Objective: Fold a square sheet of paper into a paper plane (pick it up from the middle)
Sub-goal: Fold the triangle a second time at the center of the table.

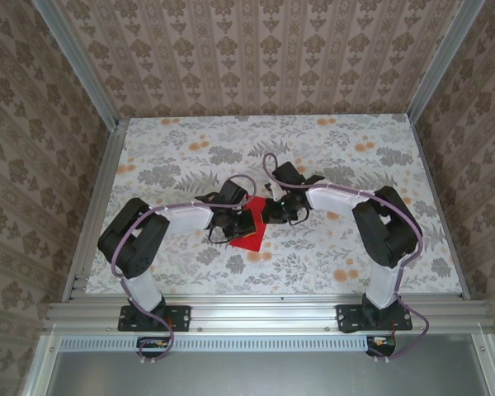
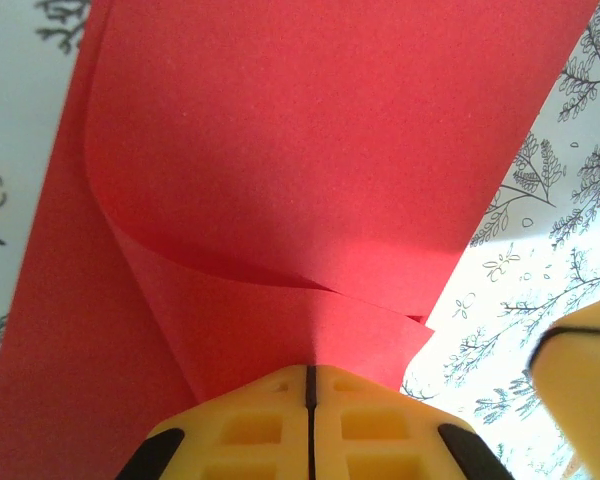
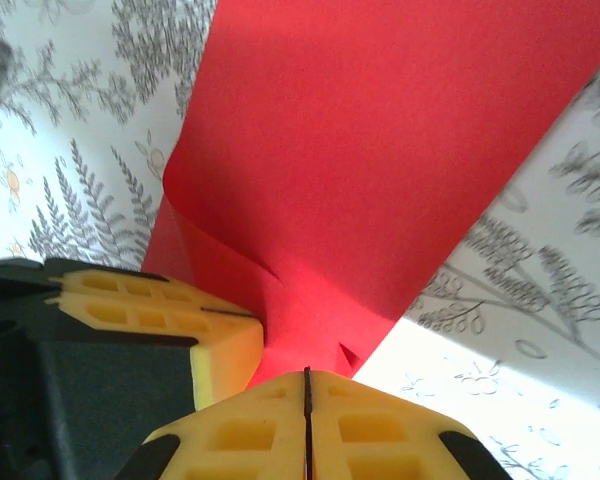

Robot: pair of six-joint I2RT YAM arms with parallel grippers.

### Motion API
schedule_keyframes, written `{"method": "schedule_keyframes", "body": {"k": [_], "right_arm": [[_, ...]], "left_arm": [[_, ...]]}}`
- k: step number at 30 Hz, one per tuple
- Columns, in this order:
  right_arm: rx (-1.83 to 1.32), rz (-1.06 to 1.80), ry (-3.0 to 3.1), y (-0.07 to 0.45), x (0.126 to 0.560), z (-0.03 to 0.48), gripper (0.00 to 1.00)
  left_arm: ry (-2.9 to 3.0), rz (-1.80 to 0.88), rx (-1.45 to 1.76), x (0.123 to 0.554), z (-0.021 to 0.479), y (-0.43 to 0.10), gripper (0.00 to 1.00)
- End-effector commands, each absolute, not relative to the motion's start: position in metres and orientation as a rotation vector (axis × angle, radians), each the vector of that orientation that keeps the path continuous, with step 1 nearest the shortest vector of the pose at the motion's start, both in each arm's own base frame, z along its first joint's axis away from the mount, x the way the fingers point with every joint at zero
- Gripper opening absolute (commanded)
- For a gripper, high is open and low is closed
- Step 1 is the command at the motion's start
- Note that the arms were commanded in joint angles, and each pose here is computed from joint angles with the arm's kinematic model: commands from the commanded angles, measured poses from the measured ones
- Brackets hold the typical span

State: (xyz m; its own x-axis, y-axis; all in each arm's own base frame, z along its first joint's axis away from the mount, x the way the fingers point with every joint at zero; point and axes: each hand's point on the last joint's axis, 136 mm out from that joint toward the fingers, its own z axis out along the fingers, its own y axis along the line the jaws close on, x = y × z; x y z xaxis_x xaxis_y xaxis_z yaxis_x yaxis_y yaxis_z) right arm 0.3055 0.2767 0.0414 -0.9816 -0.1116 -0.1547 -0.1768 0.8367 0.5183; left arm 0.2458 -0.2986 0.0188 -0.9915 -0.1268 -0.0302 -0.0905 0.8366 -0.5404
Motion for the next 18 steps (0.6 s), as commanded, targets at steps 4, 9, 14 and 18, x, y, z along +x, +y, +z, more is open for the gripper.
{"method": "schedule_keyframes", "body": {"k": [4, 9, 14, 18], "right_arm": [[-0.206, 0.925, 2.953, 0.290, 0.291, 0.023, 0.09], [-0.187, 0.896, 2.986, 0.288, 0.290, 0.010, 0.09], [-0.149, 0.774, 3.053, 0.275, 0.287, -0.011, 0.09], [-0.147, 0.664, 3.111, 0.261, 0.279, -0.026, 0.09]], "left_arm": [[3.039, -0.739, -0.207, 0.231, -0.003, -0.286, 0.08], [3.038, -0.742, -0.207, 0.232, -0.003, -0.287, 0.08], [3.030, -0.750, -0.204, 0.234, -0.001, -0.288, 0.08], [3.009, -0.769, -0.200, 0.238, 0.006, -0.289, 0.08]]}}
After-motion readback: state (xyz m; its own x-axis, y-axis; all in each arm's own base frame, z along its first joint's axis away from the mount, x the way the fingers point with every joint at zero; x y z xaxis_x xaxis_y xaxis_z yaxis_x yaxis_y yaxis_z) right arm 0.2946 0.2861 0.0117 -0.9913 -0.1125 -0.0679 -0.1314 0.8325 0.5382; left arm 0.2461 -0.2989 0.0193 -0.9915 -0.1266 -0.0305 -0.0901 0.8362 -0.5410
